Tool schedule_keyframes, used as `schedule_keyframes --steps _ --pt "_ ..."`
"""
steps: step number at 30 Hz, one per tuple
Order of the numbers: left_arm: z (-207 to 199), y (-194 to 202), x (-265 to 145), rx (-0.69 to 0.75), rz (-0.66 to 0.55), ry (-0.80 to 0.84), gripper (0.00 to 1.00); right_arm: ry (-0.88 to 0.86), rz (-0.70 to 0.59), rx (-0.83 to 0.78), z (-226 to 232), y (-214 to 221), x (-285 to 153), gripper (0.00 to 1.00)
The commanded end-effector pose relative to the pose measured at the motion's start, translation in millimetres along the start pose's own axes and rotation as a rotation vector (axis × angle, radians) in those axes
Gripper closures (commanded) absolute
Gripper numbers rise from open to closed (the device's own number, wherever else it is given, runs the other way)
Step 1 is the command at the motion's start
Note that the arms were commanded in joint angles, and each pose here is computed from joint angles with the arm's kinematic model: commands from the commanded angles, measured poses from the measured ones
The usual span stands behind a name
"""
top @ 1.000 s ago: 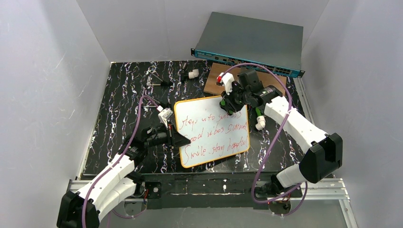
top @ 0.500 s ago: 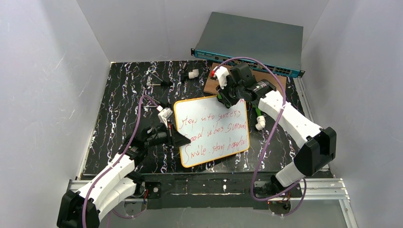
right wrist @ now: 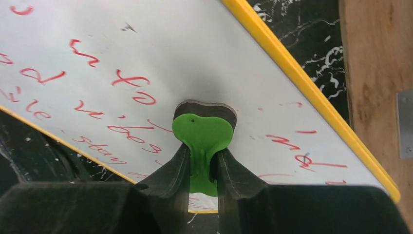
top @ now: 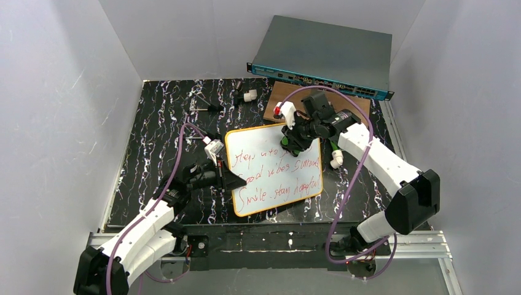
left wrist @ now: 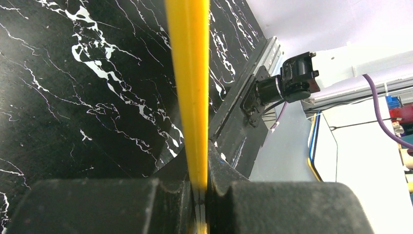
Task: Erase the whiteboard
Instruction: Erase the whiteboard at the center of the board.
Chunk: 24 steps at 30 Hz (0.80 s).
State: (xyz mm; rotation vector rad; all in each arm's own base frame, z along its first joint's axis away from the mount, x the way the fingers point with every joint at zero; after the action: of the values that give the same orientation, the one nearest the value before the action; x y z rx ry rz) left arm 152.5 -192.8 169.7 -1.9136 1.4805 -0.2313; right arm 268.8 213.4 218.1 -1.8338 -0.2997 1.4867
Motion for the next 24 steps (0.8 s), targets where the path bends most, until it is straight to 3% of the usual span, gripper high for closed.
schedule_keyframes --steps 1,7,11,14,18,21,24 --pt "-17.0 -10.0 0.0 0.147 -0.018 0.101 1.0 -0.039 -0.09 0.004 4.7 -31.2 -12.3 0.99" --pt "-19.6 -8.4 0.6 0.174 -0.031 0.135 1.0 0.246 -0.062 0.045 -39.9 -41.3 -20.3 0.99" --pt "-19.0 -5.9 0.7 0.179 -0.011 0.135 1.0 0.307 -0.008 0.041 -50.1 -19.4 -20.3 0.99" --pt "-17.9 -4.4 0.4 0.18 0.005 0.128 1.0 0.236 0.019 -0.002 -38.0 -0.7 -17.3 0.99" --pt "-20.2 -5.4 -0.1 0.186 -0.006 0.134 1.0 -0.003 -0.023 -0.063 2.8 11.4 -16.9 0.99" --pt "-20.3 -5.3 0.1 0.183 -0.008 0.135 1.0 -0.153 -0.099 -0.064 26.7 2.3 -21.3 0.99" --pt "-20.2 -5.0 1.3 0.173 -0.002 0.137 1.0 -0.159 -0.144 -0.033 24.2 -14.7 -23.3 0.99"
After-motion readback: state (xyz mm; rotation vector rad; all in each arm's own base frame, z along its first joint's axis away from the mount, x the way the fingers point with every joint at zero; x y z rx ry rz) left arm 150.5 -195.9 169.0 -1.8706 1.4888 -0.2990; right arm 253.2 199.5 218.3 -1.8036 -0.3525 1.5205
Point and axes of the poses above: each gripper's point midway between its finger pads, its own x axis out along the fingers, its own z axis along the line the jaws close on, y = z × x, the point moved 4 cm from there along -x, back along the fingers, and after that the axes turned 3 degrees about -x, right-handed, at the moved point
